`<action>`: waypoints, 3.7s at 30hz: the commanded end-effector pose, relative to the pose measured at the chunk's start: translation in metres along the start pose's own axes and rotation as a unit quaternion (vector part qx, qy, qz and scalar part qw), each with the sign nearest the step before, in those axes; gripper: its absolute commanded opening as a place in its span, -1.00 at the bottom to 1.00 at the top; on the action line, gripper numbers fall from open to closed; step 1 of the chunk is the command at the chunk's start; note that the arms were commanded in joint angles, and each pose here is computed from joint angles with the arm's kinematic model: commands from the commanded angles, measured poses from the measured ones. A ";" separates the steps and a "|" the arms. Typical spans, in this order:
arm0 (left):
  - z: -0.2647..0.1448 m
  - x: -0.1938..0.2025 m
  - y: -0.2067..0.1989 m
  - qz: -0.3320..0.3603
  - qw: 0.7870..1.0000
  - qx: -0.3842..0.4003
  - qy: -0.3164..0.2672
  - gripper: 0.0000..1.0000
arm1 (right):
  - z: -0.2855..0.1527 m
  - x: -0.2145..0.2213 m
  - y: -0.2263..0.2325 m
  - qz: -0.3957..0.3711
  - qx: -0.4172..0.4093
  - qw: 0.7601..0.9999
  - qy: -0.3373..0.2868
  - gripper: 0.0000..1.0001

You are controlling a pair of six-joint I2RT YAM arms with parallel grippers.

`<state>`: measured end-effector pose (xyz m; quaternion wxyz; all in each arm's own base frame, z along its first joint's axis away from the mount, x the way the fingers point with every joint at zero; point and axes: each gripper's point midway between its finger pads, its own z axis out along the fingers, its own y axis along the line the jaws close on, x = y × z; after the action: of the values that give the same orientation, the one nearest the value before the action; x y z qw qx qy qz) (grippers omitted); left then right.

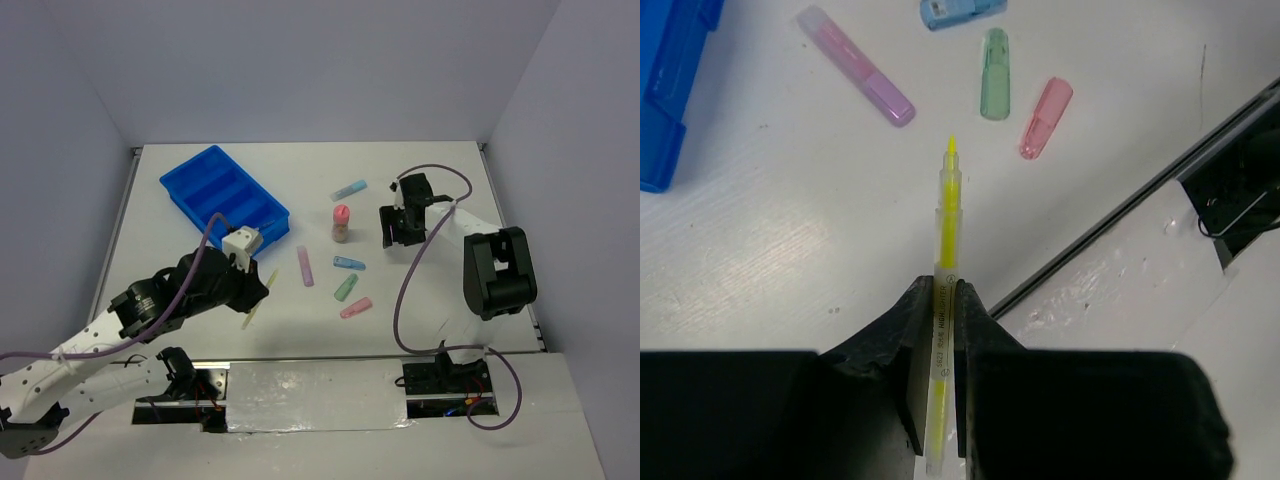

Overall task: Sort the stationery into containers
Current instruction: Close the pen cap on the pen.

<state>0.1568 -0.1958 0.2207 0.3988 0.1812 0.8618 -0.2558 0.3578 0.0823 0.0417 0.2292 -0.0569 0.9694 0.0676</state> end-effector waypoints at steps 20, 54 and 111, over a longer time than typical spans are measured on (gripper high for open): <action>0.003 -0.001 -0.019 0.025 0.998 0.060 -0.012 -1.00 | 0.022 0.034 -0.015 0.011 0.039 0.996 0.079 -0.35; 0.000 -0.048 -0.109 -0.043 0.933 0.315 -0.166 -1.00 | -0.288 -0.028 0.182 0.231 -0.390 0.783 -0.426 -1.00; -0.010 -0.061 -0.104 -0.061 0.921 0.316 -0.221 -1.00 | -0.325 0.016 0.265 0.146 -0.485 0.757 -0.412 -1.00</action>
<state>0.1372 -0.2804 0.2896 0.4693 0.1846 0.6595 -0.5575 0.1653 0.2904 0.3323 0.5247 0.0094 0.6399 0.5613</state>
